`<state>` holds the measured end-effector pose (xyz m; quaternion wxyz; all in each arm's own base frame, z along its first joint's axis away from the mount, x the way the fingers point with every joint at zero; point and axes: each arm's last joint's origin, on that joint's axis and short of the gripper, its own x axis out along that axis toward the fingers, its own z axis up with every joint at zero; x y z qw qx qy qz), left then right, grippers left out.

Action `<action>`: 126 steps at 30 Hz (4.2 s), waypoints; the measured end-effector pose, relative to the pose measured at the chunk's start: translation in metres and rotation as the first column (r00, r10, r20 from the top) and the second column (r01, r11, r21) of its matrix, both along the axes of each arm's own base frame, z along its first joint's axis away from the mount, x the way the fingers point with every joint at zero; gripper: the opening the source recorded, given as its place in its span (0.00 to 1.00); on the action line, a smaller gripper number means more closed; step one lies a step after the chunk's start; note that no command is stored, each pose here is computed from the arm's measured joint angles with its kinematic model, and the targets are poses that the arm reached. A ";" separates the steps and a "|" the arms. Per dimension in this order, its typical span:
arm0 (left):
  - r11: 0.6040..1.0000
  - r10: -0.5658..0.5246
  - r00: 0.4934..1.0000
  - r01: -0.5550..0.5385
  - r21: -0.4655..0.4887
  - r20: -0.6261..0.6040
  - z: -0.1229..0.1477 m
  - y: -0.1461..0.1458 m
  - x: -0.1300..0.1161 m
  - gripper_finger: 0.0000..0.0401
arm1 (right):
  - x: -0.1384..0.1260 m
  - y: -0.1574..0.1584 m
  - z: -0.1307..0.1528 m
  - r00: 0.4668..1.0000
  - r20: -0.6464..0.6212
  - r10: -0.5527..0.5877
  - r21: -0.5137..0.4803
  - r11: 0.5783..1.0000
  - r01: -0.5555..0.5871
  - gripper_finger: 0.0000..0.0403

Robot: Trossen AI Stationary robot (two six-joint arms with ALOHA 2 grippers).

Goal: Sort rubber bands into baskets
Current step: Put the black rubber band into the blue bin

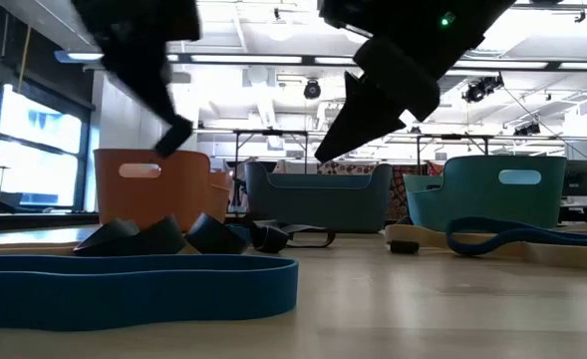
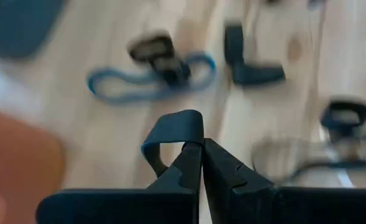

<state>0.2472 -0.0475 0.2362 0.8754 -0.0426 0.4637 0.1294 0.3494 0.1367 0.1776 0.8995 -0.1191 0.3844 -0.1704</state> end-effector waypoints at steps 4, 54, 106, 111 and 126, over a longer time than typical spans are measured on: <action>0.999 -0.011 0.997 0.008 0.049 0.072 0.013 0.024 0.013 0.00 | 0.002 -0.004 0.000 1.000 0.002 -0.010 0.005 1.000 0.010 0.14; 0.984 -0.102 0.995 0.102 0.147 -0.008 -0.014 0.230 0.115 0.24 | -0.005 0.010 0.000 0.998 0.038 -0.050 0.040 0.998 0.049 0.00; 0.826 -0.550 0.833 0.532 -0.186 -0.061 -0.021 -0.108 -0.095 0.09 | 0.027 -0.029 0.005 0.994 0.088 0.060 0.066 0.996 -0.066 0.00; 0.828 -0.553 0.822 0.526 -0.194 -0.134 -0.038 -0.126 -0.099 0.19 | 0.027 -0.029 0.005 0.994 0.088 0.060 0.066 0.996 -0.066 0.00; 0.834 -0.550 0.795 0.536 -0.129 -0.255 -0.067 -0.142 -0.102 0.33 | 0.027 -0.029 0.005 0.994 0.089 0.058 0.067 0.996 -0.064 0.00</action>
